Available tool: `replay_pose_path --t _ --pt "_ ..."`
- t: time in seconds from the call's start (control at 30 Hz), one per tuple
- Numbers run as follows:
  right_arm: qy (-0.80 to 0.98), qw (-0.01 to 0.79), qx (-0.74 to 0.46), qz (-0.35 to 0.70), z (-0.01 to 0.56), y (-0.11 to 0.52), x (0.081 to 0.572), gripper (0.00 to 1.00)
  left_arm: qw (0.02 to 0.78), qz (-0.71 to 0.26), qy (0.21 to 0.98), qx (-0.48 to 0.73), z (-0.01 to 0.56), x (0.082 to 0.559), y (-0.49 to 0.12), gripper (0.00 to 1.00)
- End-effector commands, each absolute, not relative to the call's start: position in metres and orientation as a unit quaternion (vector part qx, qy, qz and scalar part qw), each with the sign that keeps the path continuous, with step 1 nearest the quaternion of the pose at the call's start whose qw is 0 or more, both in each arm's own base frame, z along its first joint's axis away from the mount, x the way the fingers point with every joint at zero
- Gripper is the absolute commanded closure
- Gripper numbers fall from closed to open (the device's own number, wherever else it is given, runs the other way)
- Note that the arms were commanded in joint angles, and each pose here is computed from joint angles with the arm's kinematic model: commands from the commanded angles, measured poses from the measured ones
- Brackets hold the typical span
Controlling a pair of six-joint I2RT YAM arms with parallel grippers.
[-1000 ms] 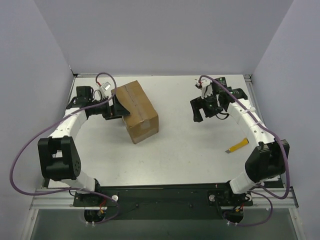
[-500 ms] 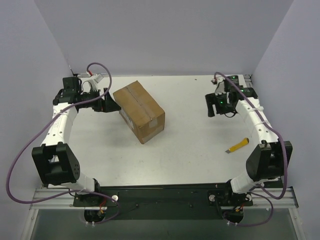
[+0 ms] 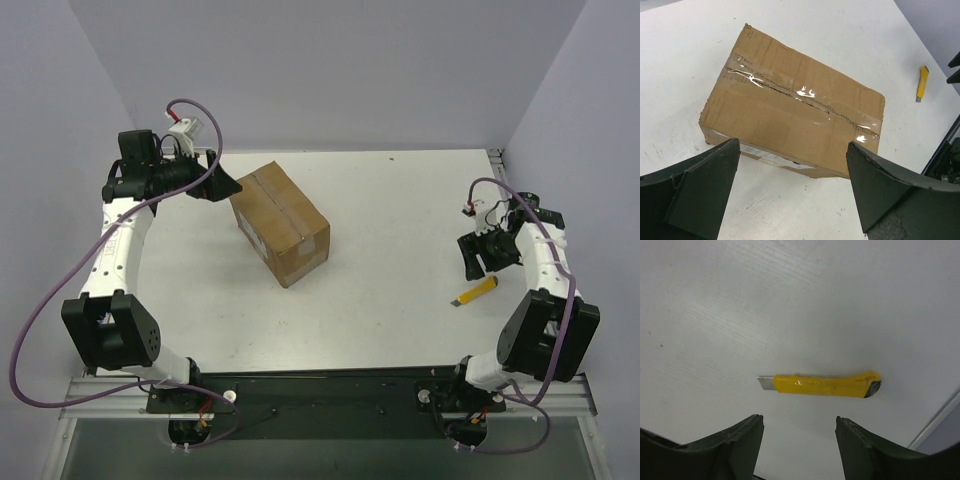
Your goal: Unpack the express box
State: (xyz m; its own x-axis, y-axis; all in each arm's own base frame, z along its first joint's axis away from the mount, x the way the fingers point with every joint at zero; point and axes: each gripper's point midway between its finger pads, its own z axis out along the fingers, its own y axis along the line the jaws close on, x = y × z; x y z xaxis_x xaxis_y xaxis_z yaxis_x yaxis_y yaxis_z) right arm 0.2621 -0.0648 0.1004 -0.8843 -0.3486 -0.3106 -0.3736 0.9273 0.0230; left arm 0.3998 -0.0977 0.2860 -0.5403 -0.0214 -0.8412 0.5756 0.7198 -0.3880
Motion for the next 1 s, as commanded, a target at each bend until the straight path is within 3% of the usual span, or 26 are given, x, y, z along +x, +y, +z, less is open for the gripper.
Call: replay_pose_path --t 0.0,0.2,0.37,0.53,0.73,0.87,0.97 --pt "0.884 0.174 -0.431 0.040 0.105 -0.071 0.253 0.40 0.477 -0.314 0.799 0.189 0.303 0.402 -0.095 0.03" --pt "0.760 0.147 -0.632 0.037 0.077 -0.082 0.247 0.34 0.477 -0.281 0.809 0.198 0.296 0.401 -0.088 0.03" --pt "0.684 0.129 -0.716 0.054 0.054 -0.082 0.249 0.39 0.470 -0.258 0.820 0.197 0.289 0.401 -0.081 0.03" --pt "0.664 0.100 -0.740 0.046 0.045 -0.078 0.256 0.49 0.471 -0.251 0.824 0.188 0.288 0.399 -0.078 0.03" --pt "0.651 0.082 -0.753 0.042 0.054 -0.074 0.247 0.44 0.476 -0.252 0.821 0.188 0.293 0.398 -0.079 0.03" --pt "0.655 0.145 -0.740 0.051 0.099 -0.038 0.268 0.44 0.481 -0.259 0.817 0.187 0.297 0.399 -0.081 0.03" --pt "0.631 0.128 -0.763 0.060 0.099 -0.030 0.265 0.46 0.479 -0.266 0.816 0.182 0.294 0.400 -0.083 0.03"
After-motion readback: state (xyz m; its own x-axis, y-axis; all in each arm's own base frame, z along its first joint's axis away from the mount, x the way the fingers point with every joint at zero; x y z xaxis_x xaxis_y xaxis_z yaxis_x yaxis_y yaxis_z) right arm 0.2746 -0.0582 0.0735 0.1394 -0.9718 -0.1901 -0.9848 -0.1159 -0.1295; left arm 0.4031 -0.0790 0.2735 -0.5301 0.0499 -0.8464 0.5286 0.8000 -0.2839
